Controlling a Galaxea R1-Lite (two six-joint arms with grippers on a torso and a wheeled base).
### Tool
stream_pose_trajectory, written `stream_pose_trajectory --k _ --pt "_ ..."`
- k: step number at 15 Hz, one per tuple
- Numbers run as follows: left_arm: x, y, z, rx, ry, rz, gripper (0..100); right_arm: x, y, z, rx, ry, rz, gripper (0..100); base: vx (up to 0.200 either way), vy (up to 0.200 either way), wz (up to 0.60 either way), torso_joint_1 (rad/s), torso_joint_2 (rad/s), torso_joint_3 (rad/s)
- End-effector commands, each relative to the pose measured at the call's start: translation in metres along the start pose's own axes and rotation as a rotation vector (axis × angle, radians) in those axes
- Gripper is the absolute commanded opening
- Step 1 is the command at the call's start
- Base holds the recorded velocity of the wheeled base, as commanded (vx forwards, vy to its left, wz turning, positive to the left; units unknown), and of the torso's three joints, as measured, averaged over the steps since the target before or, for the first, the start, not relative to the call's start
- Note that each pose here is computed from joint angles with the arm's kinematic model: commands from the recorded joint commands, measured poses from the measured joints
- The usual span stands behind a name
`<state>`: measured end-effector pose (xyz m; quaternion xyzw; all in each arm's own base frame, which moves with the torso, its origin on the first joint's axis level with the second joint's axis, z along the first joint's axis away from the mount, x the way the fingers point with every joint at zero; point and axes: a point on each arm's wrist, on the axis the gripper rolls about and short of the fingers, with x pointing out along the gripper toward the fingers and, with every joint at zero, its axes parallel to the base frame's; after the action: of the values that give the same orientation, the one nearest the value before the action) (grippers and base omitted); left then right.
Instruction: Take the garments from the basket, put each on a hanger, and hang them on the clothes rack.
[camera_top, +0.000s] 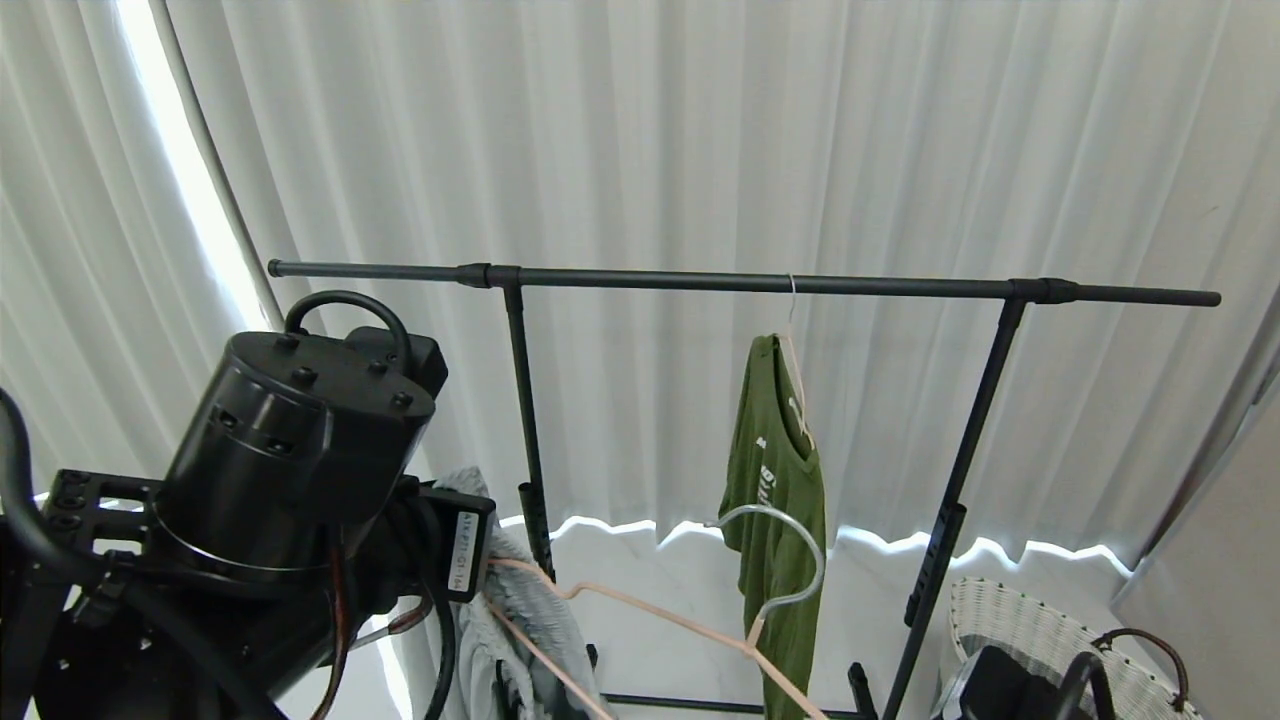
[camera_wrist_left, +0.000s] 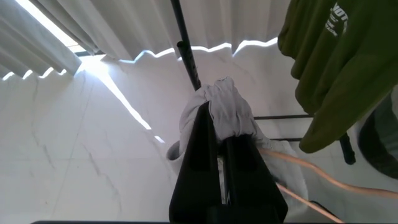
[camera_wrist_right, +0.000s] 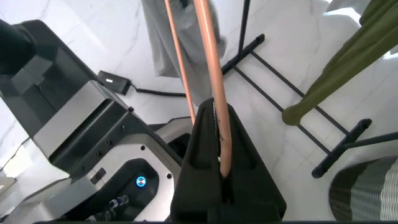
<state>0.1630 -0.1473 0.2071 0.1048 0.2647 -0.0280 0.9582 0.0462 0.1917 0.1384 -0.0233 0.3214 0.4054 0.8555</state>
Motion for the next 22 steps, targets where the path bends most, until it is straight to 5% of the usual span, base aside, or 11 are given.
stream_pose_trajectory --k 1,5,13,22 --pt "-0.002 0.0 0.0 0.0 -0.004 -0.005 0 0.002 0.001 0.001 0.004 -0.005 -0.002 0 0.0 0.0 0.0 0.0 0.0 0.0" --pt "-0.004 -0.003 -0.003 0.013 -0.003 -0.019 0 0.002 0.005 0.008 0.023 -0.066 0.03 0 0.0 0.0 0.0 0.0 0.0 0.0" --pt "-0.022 -0.015 -0.003 0.039 -0.041 -0.107 0 0.027 0.009 0.005 0.008 0.004 0.008 0 0.0 0.0 0.0 0.0 0.0 0.0" --pt "-0.015 0.009 -0.008 -0.005 -0.023 -0.021 0 0.02 -0.01 0.018 0.069 -0.086 -0.109 0 0.0 0.0 0.0 0.0 0.0 0.0"
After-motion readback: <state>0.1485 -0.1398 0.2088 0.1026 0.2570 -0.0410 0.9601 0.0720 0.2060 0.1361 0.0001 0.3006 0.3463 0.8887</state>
